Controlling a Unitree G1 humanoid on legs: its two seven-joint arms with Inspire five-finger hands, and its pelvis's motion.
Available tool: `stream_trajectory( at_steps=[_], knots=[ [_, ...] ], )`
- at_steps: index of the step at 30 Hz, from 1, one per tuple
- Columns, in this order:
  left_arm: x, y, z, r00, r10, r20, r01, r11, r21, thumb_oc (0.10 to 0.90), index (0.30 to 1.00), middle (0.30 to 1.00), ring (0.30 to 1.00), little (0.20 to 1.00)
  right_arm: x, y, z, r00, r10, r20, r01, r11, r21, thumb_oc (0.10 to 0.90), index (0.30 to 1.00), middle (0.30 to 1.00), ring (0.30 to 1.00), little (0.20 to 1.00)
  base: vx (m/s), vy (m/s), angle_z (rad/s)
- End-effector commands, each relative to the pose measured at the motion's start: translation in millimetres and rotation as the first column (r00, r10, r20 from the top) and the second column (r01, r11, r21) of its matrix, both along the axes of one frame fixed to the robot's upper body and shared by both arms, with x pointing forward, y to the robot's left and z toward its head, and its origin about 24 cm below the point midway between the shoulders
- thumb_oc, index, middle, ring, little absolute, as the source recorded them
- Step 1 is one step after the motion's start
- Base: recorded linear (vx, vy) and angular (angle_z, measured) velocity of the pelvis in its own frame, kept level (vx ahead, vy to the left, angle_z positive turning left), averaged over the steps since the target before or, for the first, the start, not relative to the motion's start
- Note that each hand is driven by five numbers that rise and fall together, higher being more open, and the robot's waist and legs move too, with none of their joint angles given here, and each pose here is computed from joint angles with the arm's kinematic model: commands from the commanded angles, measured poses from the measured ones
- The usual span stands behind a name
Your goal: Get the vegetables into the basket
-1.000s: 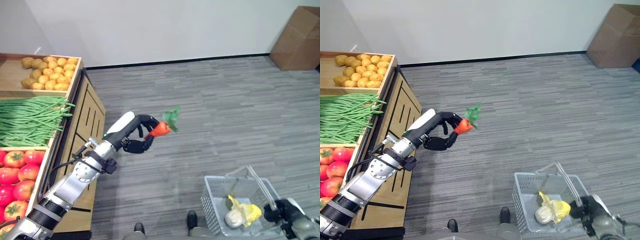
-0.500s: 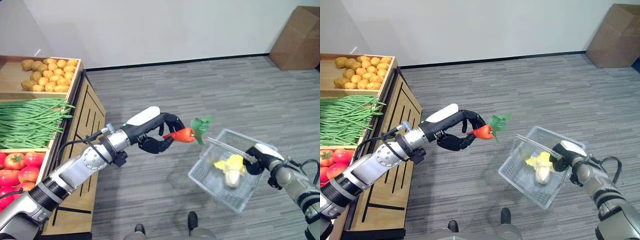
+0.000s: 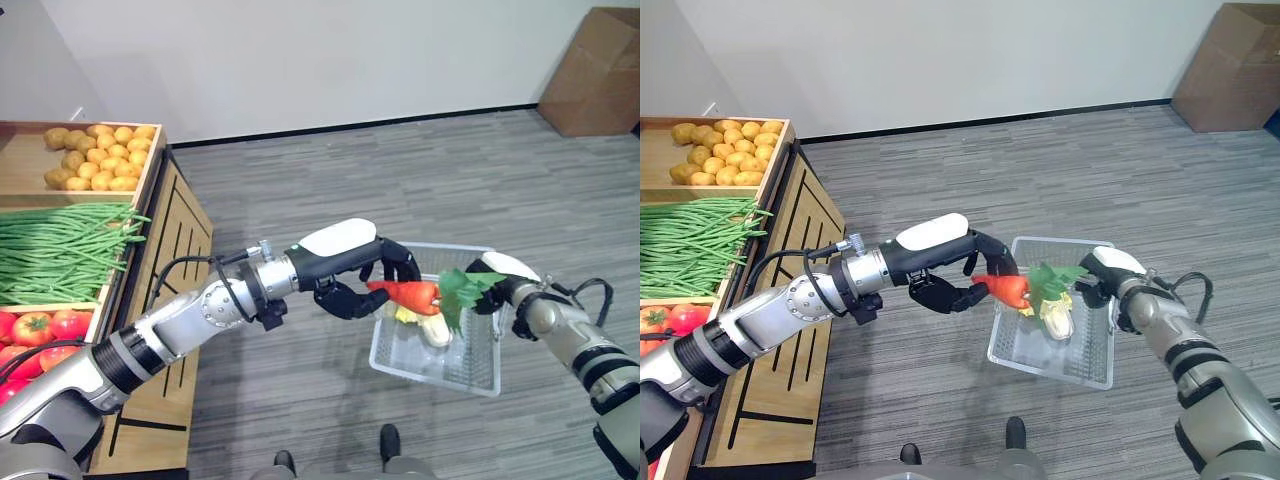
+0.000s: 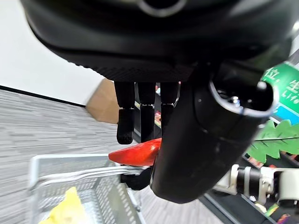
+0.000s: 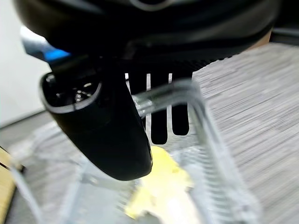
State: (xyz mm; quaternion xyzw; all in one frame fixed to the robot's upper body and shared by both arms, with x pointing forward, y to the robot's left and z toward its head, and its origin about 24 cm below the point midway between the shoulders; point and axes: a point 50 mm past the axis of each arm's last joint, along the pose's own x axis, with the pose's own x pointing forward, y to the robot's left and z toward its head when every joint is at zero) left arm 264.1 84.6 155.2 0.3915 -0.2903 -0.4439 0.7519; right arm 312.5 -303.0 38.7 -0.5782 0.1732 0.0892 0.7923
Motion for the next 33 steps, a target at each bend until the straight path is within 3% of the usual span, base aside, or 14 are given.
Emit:
stream_trajectory(
  at_steps=[1, 10, 16, 20, 22, 28, 33],
  knots=[
    [15, -13, 22, 0.995, 0.01, 0.104, 0.0, 0.996, -0.094, 0.4, 0.3, 0.3, 0.3, 0.3, 56, 36, 114, 0.882, 0.03, 0.471, -0.111, 0.983, 0.145, 0.4, 0.3, 0.3, 0.3, 0.3, 0.0, 0.0, 0.0],
    [31, -14, -21, 0.994, 0.086, 0.067, -0.09, 0.994, 0.067, 0.4, 0.3, 0.3, 0.3, 0.3, 57, 66, 129, 0.829, 0.076, 0.553, -0.242, 0.942, 0.234, 0.4, 0.3, 0.3, 0.3, 0.3, 0.0, 0.0, -0.05],
    [51, 4, -63, 0.968, 0.241, 0.077, -0.252, 0.942, 0.22, 0.4, 0.3, 0.3, 0.3, 0.3, 51, 89, 143, 0.781, 0.059, 0.622, -0.367, 0.849, 0.38, 0.4, 0.3, 0.3, 0.3, 0.3, 0.0, 0.0, 0.0],
    [61, 17, -71, 0.94, 0.321, 0.115, -0.34, 0.907, 0.248, 0.4, 0.3, 0.3, 0.3, 0.3, 45, 100, 153, 0.745, 0.111, 0.658, -0.442, 0.821, 0.362, 0.4, 0.3, 0.3, 0.3, 0.3, -0.01, -0.005, -0.04],
    [66, 30, -77, 0.91, 0.394, 0.132, -0.415, 0.873, 0.258, 0.4, 0.3, 0.3, 0.3, 0.3, 39, 110, 157, 0.727, 0.13, 0.675, -0.502, 0.771, 0.392, 0.4, 0.3, 0.3, 0.3, 0.3, -0.01, 0.0, -0.05],
    [75, 55, -80, 0.846, 0.501, 0.181, -0.532, 0.806, 0.257, 0.4, 0.3, 0.3, 0.3, 0.3, 27, 120, 145, 0.748, 0.166, 0.643, -0.553, 0.692, 0.464, 0.4, 0.3, 0.3, 0.3, 0.3, 0.0, 0.0, -0.01],
    [78, 76, -75, 0.783, 0.586, 0.207, -0.621, 0.753, 0.216, 0.4, 0.3, 0.3, 0.3, 0.3, 18, 119, 134, 0.77, 0.201, 0.606, -0.559, 0.671, 0.488, 0.4, 0.3, 0.3, 0.3, 0.3, 0.0, 0.0, 0.0]
  ],
)
